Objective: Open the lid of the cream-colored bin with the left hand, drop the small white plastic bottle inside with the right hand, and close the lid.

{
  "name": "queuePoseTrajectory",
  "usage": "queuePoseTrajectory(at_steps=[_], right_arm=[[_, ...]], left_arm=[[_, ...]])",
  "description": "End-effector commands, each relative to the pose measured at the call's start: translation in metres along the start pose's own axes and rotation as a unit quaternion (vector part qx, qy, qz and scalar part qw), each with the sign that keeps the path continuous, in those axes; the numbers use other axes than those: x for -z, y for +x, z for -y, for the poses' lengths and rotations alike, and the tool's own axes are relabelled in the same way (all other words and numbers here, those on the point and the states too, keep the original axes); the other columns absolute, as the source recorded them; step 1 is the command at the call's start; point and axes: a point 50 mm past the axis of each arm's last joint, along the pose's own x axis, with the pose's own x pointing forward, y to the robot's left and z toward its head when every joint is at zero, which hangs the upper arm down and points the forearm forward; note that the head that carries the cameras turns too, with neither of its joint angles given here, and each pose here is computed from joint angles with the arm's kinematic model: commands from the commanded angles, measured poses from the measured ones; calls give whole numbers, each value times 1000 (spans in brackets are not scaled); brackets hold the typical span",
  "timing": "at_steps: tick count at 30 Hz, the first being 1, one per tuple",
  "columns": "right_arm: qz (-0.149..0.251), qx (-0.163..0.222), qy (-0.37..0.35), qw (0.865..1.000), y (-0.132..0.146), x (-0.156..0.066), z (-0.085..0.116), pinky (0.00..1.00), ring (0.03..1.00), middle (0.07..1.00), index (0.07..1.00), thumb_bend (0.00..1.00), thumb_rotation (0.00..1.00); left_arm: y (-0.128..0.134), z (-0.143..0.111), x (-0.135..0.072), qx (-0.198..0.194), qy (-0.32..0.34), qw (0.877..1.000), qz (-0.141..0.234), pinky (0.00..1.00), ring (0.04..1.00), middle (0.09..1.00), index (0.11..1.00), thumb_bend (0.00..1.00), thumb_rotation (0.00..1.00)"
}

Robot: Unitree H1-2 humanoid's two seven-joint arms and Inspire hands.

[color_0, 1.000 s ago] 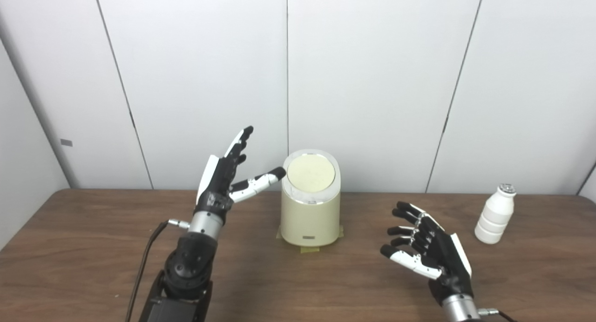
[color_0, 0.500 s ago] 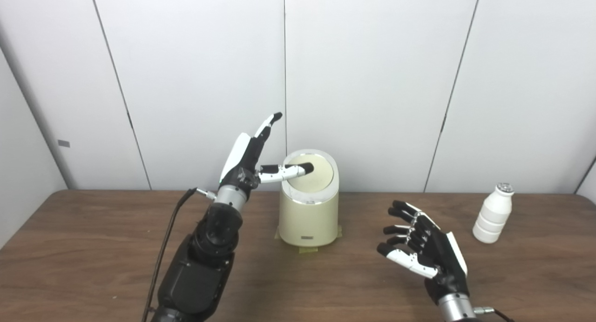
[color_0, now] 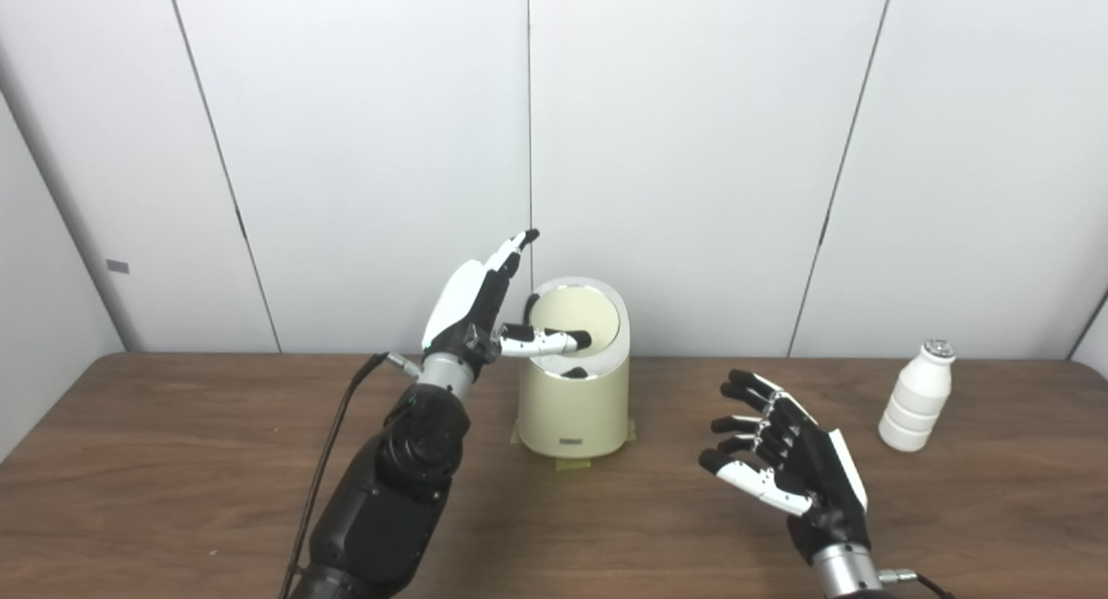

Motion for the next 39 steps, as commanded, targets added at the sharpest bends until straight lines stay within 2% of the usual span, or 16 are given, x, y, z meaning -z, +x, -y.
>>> queuePoseTrajectory(at_steps=[1,8,16,29,32,34,36,39], right_arm=[[48,-1,4,999,17,-24,-3,497,610,773,771,826,251],[51,-2,7,999,15,-27,-5,491,602,772,774,811,244],[55,-4,8,998,16,-27,-5,485,600,767,775,798,237],[56,-7,5,998,15,-27,-5,487,600,772,773,802,253],[59,-7,9,998,14,-30,-7,481,593,770,770,801,248],[60,-7,11,998,14,-31,-7,479,590,771,771,792,236],[59,-8,10,998,14,-30,-7,478,587,770,772,790,237],[60,-9,13,998,15,-29,-7,480,586,767,771,800,241]], left_arm=[[17,-16,-28,-30,13,998,49,958,1000,1000,1000,896,198],[20,-9,-26,-43,27,998,38,887,1000,1000,1000,824,176],[22,-7,-24,-45,34,998,34,884,1000,1000,1000,762,162],[26,-2,-23,-41,47,998,29,828,1000,1000,1000,789,177],[27,-1,-25,-32,90,995,29,866,1000,1000,1000,807,185],[28,0,-27,-25,138,990,30,890,1000,1000,1000,804,128],[28,0,-28,-18,209,977,31,872,1000,1000,1000,809,68],[27,1,-29,2,294,955,29,859,1000,1000,1000,822,38]])
